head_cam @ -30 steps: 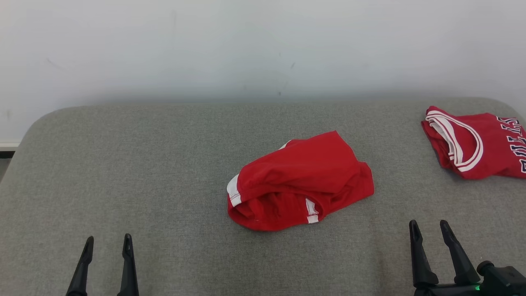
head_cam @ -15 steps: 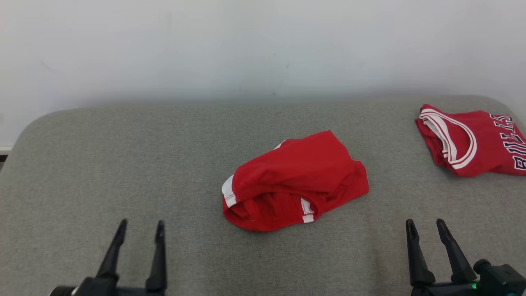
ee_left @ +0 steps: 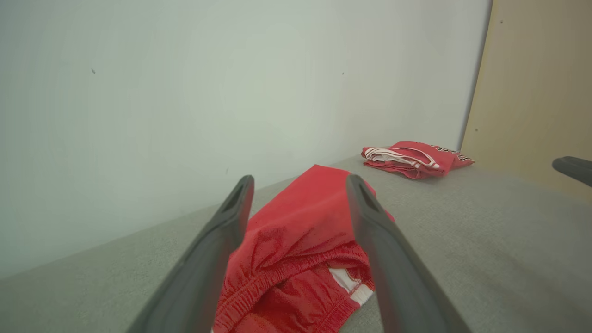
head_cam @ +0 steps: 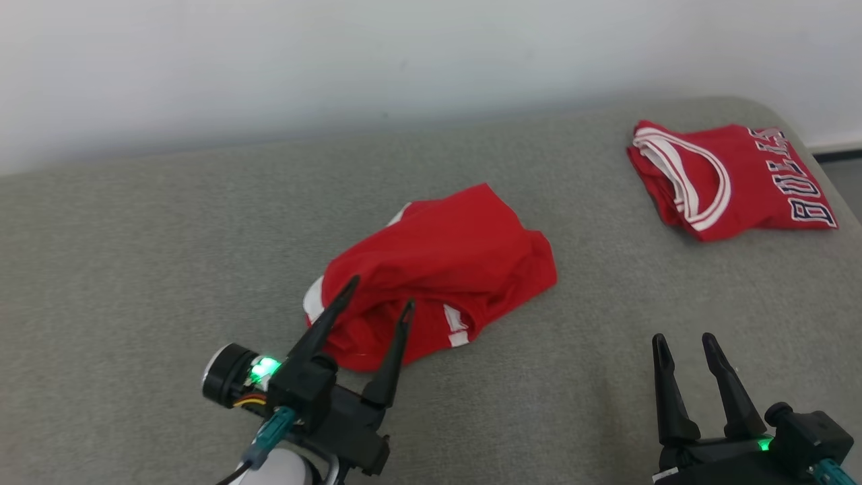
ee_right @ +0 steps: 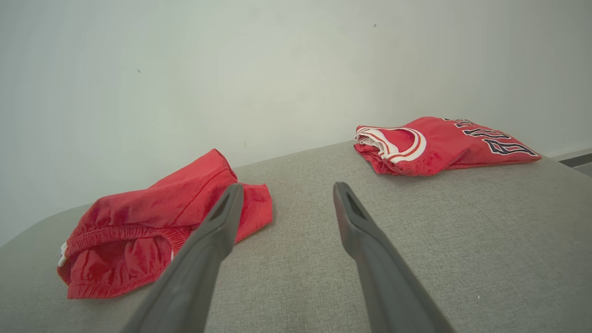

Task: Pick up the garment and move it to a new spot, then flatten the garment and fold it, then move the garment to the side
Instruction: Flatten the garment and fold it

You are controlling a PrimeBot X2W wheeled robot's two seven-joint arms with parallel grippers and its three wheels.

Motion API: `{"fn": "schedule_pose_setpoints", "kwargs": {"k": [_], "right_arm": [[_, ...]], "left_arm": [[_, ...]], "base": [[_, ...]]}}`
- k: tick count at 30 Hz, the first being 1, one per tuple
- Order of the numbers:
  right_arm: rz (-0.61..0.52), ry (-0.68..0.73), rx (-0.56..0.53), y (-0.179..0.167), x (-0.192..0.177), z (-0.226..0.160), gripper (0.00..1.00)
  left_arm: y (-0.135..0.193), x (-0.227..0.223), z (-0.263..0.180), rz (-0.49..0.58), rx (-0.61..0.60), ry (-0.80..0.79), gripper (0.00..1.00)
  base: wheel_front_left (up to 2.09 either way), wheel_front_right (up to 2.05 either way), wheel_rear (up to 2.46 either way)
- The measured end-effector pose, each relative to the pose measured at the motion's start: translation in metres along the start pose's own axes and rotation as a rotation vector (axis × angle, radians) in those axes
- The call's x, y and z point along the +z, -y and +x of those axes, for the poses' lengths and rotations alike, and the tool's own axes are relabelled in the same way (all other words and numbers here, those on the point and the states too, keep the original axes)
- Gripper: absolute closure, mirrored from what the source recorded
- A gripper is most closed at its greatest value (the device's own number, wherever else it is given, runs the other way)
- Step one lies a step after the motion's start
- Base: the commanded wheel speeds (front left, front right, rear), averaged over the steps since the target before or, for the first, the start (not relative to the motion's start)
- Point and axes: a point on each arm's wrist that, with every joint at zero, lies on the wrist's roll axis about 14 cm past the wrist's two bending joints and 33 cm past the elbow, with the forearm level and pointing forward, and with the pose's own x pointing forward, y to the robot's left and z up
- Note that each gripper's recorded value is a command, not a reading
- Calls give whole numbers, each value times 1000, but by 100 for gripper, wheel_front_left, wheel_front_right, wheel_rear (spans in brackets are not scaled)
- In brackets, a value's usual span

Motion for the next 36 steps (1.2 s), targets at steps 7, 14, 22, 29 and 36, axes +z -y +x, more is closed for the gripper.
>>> {"fn": "schedule_pose_setpoints", "kwargs": {"k": [7,14,22,29,36], "right_arm": [[11,-17,-87,23,-9,-4,0],[16,-42,-147,39,-17,-6,0],[8,-49,-195,52,-19,-5,0],[2,-54,-237,62,-20,-10,0],[4,-43,-211,55,-18,-5,0]], "left_arm": [[38,-47,25,-41,-162,-130,0],[62,-96,32,-43,-282,-280,0],[74,-141,38,-21,-364,-419,0],[72,-159,43,-29,-369,-463,100],[79,-130,56,-41,-365,-359,100]], "base": [[0,0,0],[0,0,0],[0,0,0],[0,0,0],[0,0,0]]}}
